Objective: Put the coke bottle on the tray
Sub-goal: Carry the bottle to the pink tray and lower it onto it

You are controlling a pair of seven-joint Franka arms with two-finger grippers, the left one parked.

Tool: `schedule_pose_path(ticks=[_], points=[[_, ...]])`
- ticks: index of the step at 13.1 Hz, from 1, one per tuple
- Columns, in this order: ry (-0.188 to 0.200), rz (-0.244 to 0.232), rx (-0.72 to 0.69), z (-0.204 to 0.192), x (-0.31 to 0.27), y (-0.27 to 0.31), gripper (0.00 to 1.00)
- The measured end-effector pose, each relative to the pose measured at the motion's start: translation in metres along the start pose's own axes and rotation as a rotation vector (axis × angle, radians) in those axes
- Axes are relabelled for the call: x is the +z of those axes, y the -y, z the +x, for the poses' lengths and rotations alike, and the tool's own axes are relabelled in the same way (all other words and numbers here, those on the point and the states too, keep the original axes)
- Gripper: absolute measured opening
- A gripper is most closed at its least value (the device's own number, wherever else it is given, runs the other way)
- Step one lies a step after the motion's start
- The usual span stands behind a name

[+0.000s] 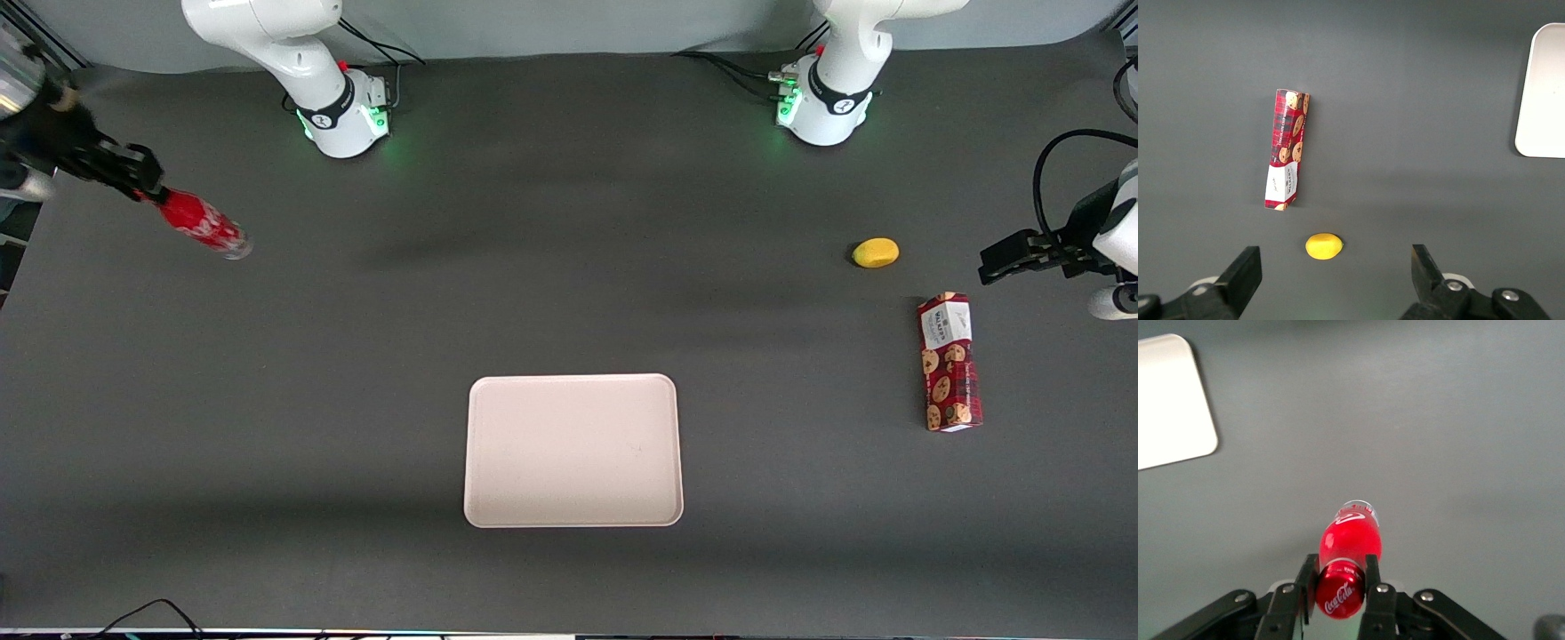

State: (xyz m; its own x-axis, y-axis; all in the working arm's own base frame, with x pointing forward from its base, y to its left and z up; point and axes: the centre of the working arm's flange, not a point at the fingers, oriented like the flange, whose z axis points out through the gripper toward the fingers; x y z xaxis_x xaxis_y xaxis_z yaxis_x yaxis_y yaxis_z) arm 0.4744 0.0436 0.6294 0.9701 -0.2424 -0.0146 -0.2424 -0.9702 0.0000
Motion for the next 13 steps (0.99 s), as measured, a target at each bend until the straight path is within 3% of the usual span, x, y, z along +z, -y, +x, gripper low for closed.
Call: schedule_pose_path(ticks=[6,10,13], points=[[-0.032,0.07,0.196,0.039,0.077,0.147,0.32],[-0.017,0.114,0.287,0.058,0.129,0.215,0.32],[-0.072,0.108,0.363,0.074,0.158,0.255,0.32]])
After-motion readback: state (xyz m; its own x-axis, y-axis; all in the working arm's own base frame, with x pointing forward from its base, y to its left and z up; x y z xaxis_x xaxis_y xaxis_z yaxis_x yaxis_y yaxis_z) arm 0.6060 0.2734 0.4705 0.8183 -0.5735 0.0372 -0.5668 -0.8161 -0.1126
